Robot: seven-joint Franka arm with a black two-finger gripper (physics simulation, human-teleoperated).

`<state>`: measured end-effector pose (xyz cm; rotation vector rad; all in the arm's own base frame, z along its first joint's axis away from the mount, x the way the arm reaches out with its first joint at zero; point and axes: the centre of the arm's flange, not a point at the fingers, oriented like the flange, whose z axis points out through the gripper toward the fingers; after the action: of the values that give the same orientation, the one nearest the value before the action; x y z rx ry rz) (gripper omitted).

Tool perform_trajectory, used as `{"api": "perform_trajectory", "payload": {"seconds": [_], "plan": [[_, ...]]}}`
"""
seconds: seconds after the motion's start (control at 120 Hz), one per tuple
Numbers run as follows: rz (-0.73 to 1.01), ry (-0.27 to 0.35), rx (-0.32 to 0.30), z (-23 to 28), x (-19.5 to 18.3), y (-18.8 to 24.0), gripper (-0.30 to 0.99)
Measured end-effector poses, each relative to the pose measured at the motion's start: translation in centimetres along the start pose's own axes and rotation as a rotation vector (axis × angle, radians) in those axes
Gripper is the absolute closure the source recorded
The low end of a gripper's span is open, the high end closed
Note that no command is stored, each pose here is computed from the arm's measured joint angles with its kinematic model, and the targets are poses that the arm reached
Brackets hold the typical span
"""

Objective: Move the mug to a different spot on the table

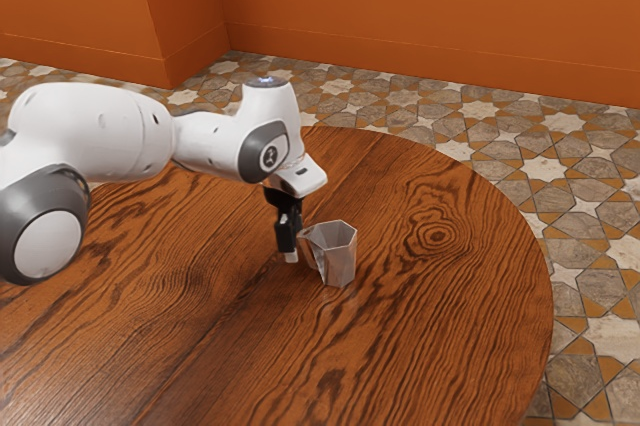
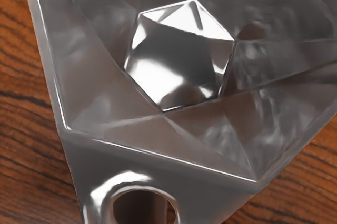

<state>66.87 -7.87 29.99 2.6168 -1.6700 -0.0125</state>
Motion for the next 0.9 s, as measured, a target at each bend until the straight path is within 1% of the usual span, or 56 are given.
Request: {"api": "perform_trajectory", "payload": {"seconds": [0.325, 0.508, 0.708, 0.9], "plan": [[0.047, 0.014, 0.011, 0.4, 0.7, 0.1, 0.00], [0.059, 0.017, -0.001, 1.6, 0.7, 0.0, 0.00], [0.045, 0.067, -0.022, 2.4, 0.4, -0.4, 0.00], [0.050, 0.096, -0.039, 3.6, 0.2, -0.6, 0.00]]}}
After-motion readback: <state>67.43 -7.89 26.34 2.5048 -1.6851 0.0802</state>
